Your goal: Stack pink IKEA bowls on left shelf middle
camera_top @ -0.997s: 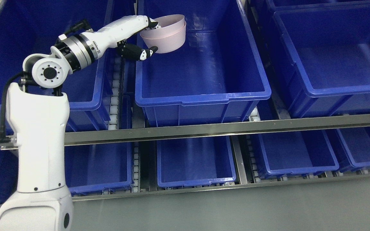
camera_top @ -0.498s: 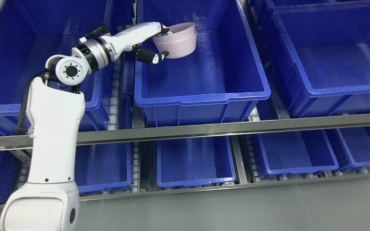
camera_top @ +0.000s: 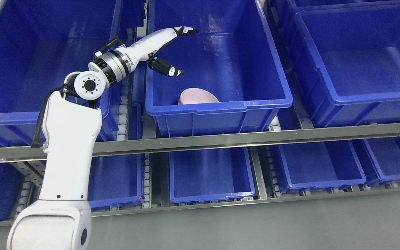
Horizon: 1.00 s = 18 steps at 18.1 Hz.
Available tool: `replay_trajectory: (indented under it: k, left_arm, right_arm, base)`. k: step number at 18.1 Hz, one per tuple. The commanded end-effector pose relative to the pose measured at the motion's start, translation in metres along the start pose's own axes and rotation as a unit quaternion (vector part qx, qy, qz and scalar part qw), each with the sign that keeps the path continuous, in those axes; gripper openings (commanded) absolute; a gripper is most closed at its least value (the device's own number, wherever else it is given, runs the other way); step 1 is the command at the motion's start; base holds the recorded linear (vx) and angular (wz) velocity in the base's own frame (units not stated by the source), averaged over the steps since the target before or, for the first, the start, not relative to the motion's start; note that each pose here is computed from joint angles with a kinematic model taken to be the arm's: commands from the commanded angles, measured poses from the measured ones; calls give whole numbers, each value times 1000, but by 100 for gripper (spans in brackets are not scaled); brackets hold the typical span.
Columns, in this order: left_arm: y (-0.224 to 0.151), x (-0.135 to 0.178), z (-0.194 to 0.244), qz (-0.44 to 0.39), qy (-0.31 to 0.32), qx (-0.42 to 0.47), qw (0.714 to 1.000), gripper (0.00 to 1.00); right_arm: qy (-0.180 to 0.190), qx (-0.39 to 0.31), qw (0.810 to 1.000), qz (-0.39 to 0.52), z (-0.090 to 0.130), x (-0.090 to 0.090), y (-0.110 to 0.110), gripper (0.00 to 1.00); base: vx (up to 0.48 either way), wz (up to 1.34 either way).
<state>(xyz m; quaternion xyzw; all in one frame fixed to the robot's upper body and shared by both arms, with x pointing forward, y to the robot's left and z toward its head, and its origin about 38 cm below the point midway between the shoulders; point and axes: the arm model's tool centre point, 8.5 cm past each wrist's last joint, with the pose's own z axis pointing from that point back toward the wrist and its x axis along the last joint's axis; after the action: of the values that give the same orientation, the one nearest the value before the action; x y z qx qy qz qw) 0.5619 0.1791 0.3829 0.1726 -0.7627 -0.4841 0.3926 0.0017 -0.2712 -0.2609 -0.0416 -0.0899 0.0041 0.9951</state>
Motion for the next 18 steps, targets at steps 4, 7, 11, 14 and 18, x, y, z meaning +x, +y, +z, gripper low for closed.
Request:
replay_trajectory:
  k: [4,7,11,14,18]
  left_arm:
    - [42,-36,54,287,-10,360,888,99]
    - [32,-23,90,305,1,390,869,99]
    - [-8,-18,107,306,12,366,879,100]
    - [-32,-13,116,306,12,351,885,100]
    - [-33,-13,115,306,12,350,885,100]
  right_arm:
    - [0,-9,1000,1,0,0,-12,100]
    - [0,-9,1000,1,0,0,-12,100]
    - [0,-9,1000,1,0,0,-11,100]
    - [0,-9,1000,1,0,0,-12,100]
    - [0,-9,1000,1,0,0,-12,100]
  base:
    - [0,0]
    - [0,0]
    - [0,0]
    - [0,0]
    - [0,0]
